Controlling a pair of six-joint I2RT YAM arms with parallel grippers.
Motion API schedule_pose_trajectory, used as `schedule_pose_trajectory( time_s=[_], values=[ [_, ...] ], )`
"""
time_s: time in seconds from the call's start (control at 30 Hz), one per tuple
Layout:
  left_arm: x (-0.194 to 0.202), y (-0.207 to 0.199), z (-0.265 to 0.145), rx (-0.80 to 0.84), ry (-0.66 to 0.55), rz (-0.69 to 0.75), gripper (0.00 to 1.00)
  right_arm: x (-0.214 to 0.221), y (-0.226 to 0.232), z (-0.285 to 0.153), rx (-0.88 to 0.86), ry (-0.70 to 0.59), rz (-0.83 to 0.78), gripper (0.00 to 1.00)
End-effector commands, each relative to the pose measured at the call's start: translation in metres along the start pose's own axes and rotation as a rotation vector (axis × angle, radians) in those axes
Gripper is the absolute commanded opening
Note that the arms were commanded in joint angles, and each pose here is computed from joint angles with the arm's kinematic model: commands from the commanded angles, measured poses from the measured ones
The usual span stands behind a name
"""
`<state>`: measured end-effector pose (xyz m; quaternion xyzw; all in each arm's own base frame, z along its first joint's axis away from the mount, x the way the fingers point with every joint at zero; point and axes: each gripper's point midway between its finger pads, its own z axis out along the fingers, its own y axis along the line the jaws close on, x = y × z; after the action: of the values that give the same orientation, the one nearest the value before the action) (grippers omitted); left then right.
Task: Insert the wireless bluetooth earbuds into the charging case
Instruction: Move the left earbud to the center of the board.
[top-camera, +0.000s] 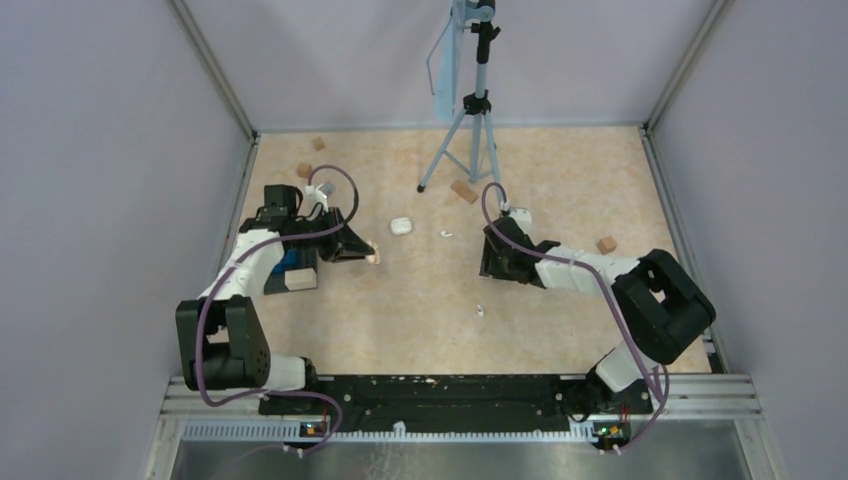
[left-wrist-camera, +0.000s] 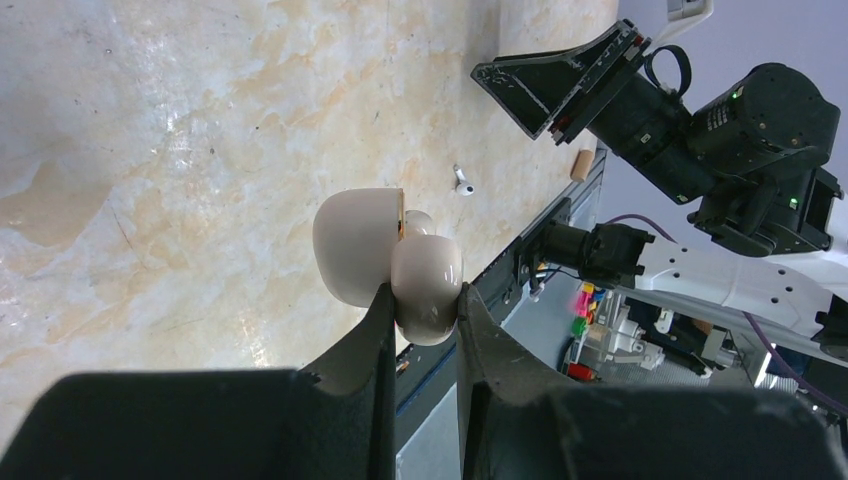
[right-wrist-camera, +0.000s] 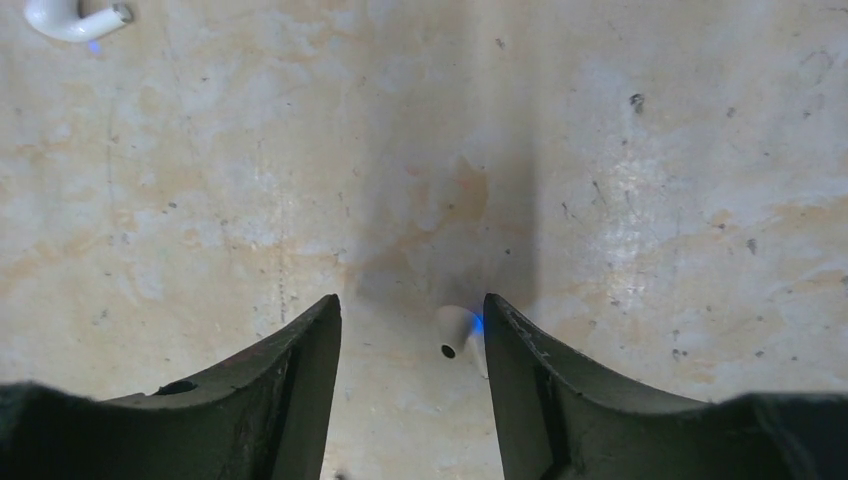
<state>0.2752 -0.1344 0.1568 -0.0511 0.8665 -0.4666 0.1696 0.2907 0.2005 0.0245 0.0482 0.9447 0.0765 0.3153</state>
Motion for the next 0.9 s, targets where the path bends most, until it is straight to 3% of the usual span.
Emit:
schedule_pose_trajectory(
  time_s=[0.0,0.47,0.6,0.73,0.87],
  values=[
    [-0.004,-0.006,-0.004,0.009,-0.009,0.054,0.0,0.02,0.014,-0.003,-0.081,0.096,0.088,0.54],
    [-0.006,-0.007,-0.002,0.022,-0.008,0.053,0.0,0.034,0.029,-0.023,-0.161,0.182,0.198,0.54],
    [-0.006,-0.007,0.0,0.029,-0.002,0.051,0.0,0.037,0.025,-0.022,-0.158,0.187,0.161,0.54],
    [-0.007,-0.008,0.001,0.031,0.0,0.051,0.0,0.026,0.004,-0.017,-0.04,0.125,0.081,0.53],
    [-0.006,-0.007,0.002,0.031,0.004,0.049,0.0,0.022,-0.006,-0.012,0.026,0.115,0.007,0.45]
  ],
)
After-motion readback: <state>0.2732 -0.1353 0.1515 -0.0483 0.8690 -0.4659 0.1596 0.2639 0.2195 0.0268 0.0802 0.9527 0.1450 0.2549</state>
